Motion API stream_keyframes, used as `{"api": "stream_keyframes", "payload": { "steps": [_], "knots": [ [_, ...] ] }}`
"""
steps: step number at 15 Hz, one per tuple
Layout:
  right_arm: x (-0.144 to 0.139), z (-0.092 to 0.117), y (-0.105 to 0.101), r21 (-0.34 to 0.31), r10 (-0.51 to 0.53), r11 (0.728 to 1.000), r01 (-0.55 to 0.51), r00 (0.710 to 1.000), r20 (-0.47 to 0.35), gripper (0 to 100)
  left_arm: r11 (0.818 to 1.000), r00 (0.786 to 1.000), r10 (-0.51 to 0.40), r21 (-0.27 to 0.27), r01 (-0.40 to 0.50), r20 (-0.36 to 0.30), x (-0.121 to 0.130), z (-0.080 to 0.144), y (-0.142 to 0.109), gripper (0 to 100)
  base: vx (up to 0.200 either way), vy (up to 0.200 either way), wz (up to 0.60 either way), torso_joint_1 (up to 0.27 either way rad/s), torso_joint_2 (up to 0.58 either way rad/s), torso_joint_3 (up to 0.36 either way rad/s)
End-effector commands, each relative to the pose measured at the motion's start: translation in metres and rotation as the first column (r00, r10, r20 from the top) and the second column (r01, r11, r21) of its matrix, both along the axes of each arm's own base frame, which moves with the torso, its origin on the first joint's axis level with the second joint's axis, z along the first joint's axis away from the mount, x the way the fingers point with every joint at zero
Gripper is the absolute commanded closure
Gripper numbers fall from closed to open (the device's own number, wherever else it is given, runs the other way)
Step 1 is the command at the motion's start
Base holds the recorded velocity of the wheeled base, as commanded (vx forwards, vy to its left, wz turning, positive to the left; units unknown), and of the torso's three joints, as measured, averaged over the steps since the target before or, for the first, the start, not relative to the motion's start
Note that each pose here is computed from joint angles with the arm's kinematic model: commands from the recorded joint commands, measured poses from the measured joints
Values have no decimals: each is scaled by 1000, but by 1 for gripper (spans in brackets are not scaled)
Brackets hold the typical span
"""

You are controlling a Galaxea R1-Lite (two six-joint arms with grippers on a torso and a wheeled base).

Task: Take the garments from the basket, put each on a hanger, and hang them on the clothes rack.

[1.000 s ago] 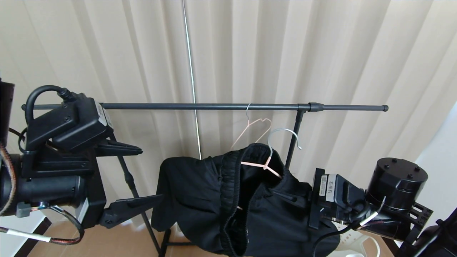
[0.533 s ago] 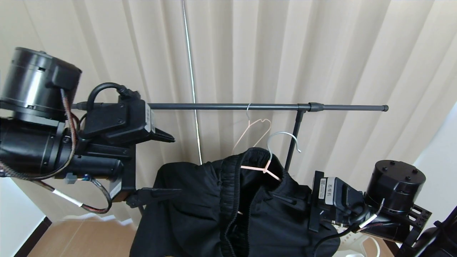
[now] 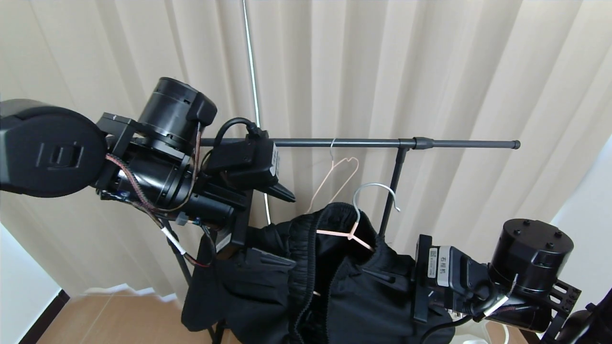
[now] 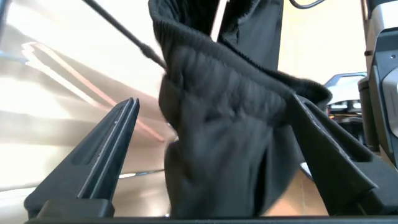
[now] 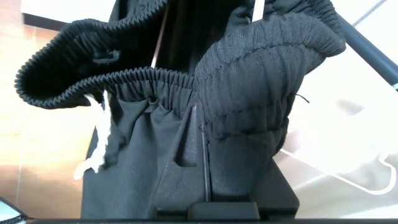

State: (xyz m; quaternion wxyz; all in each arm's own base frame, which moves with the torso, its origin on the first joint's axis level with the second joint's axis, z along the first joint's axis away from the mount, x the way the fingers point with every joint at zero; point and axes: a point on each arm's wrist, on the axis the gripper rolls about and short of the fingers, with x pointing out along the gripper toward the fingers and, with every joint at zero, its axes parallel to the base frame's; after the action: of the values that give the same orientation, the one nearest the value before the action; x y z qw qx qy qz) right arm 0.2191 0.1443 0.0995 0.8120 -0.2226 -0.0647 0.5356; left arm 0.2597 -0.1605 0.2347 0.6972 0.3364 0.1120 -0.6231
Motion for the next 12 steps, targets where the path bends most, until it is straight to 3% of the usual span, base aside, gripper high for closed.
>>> {"api": "stream_keyframes", "payload": {
  "steps": [1,5,8,12],
  "knots": [
    [-3,2,0,3,4,1000,-4,1000,6,100,1000,999,-23,10,24,-48,5,-14,-7,0,0,0,0,0,0,0],
    [-6,4,-1,3,43,999,-43,999,27,100,999,995,-30,18,32,-90,6,-25,-7,0,0,0,0,0,0,0],
    [-11,8,-3,3,52,999,-53,997,50,100,998,986,-65,-12,64,-151,7,-34,-8,0,0,0,0,0,0,0],
    [-16,11,1,9,73,997,-74,995,61,100,998,985,-69,-7,69,-161,6,-37,-9,0,0,0,0,0,0,0]
  ]
}}
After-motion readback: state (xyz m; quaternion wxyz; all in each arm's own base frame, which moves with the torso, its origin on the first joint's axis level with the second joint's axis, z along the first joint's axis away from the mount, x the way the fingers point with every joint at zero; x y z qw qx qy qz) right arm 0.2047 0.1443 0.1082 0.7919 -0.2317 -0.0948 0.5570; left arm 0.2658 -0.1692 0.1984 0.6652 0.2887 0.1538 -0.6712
